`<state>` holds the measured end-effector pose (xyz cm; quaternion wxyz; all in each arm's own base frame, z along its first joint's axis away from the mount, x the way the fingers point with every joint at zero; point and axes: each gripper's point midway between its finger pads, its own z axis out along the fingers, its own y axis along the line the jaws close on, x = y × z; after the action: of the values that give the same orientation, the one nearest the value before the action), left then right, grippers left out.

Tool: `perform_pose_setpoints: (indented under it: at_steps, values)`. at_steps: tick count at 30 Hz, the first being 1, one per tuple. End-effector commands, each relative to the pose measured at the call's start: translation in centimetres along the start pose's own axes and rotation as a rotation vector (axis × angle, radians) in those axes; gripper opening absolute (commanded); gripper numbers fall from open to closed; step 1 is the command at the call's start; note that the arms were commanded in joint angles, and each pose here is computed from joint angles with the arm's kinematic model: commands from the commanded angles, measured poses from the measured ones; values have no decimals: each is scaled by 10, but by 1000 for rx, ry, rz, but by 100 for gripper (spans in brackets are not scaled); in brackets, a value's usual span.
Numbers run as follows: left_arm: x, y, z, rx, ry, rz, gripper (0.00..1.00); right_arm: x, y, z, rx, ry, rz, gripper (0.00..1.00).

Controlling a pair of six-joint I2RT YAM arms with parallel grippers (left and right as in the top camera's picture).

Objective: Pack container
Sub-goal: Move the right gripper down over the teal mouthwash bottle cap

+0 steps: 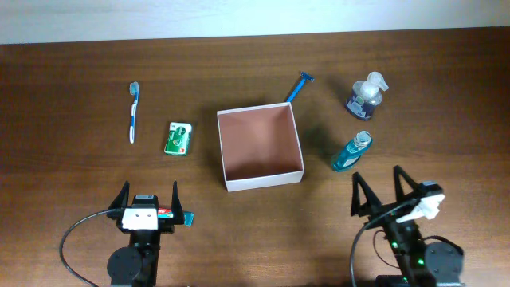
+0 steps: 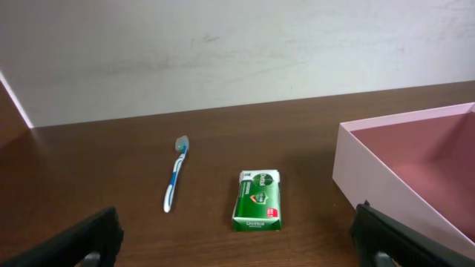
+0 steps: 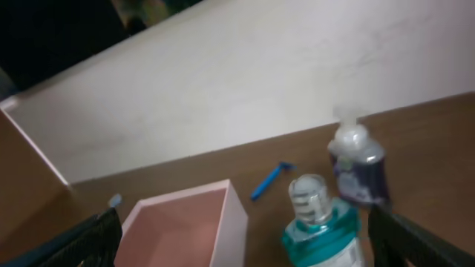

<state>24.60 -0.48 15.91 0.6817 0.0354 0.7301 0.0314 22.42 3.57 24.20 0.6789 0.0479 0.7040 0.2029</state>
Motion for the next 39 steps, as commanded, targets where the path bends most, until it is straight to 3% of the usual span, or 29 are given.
perform_pose_setpoints:
  at_steps: [1, 7, 18, 22, 36, 39]
  values:
    - [2, 1, 0, -8, 9, 21, 100, -33, 4, -6, 54, -11, -100, 99]
    - [2, 1, 0, -8, 9, 21, 99, -57, 10, 2, 106, 156, -105, 98]
    - [2, 1, 0, -8, 9, 21, 99, -51, -5, 49, 188, 574, -132, 98]
    - [2, 1, 0, -8, 9, 21, 99, -48, -24, 58, 275, 614, -143, 98]
    - [2, 1, 0, -8, 9, 21, 99, -4, -34, 58, 231, 831, -215, 100]
    - [2, 1, 0, -8, 9, 21, 99, 9, -32, 61, 204, 887, -235, 95]
